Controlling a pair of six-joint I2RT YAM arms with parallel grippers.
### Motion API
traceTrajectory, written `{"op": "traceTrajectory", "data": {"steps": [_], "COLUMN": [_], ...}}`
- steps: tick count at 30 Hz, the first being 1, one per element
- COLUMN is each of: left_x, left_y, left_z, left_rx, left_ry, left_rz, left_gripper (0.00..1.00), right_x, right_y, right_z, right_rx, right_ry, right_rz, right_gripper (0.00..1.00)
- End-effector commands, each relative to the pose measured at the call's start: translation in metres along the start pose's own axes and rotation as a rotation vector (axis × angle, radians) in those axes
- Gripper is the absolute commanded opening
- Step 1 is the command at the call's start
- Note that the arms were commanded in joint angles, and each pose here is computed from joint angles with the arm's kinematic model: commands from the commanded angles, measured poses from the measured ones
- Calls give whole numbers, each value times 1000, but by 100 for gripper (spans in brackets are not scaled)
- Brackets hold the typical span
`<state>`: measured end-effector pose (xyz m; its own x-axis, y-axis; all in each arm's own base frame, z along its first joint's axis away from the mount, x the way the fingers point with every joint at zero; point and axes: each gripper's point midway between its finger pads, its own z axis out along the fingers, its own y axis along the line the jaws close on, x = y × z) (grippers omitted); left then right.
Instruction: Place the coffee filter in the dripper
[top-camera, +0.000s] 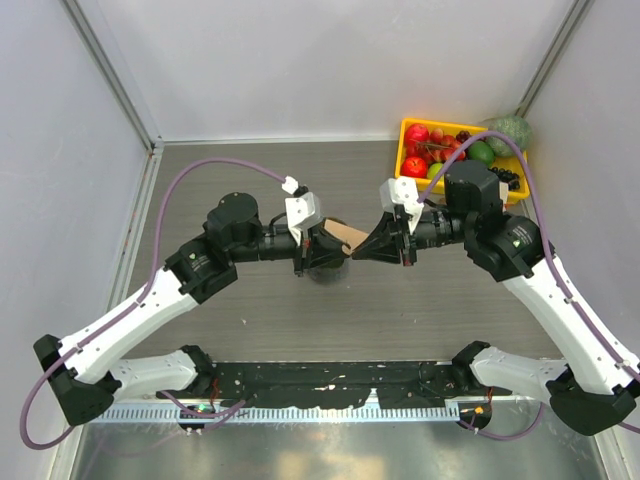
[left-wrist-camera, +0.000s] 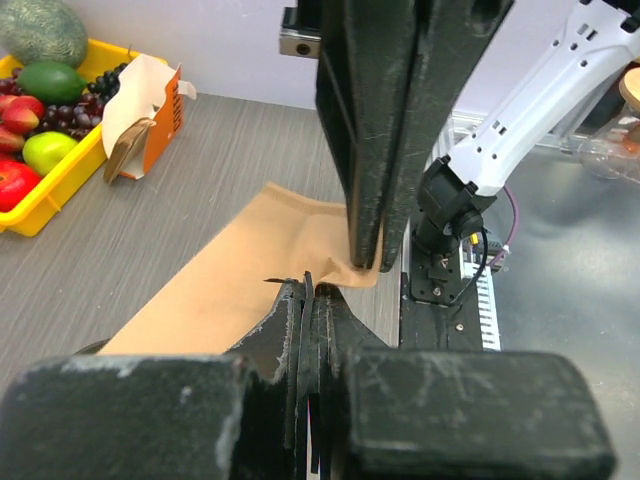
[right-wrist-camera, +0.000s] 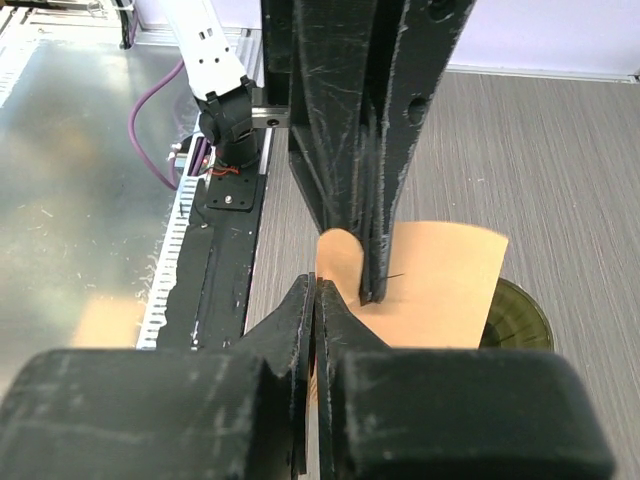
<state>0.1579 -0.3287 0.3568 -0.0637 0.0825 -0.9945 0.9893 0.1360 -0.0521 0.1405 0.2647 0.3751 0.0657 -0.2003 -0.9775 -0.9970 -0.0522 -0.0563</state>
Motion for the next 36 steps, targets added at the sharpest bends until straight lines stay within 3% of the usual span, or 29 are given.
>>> {"op": "traceTrajectory", "data": {"steps": [1,13,25,30,36], "left_x": [-27,-11,-10,-7,-8], "left_y": [15,-30,2,-2,-32], "left_z": [-3,0,-4,2,3], "left_rx": [-70,112,-17,16,130], "left_ry": [-67,-24,0,5,10], "left_rz": [5,48,45,-2,75], "left_gripper": [0,0,0,0,0], "right_x": [-9,-24,-10,-5,3], "right_y": [12,-24,-6,-11,-36], "right_z": [-6,2,3,3,4], "right_rx": [-16,108,23,54,164], "right_ry": [-20,-44,22,64,106], "right_rz": [-45,-8,-107,-137,-141], "right_gripper": [5,5,5,5,5]}}
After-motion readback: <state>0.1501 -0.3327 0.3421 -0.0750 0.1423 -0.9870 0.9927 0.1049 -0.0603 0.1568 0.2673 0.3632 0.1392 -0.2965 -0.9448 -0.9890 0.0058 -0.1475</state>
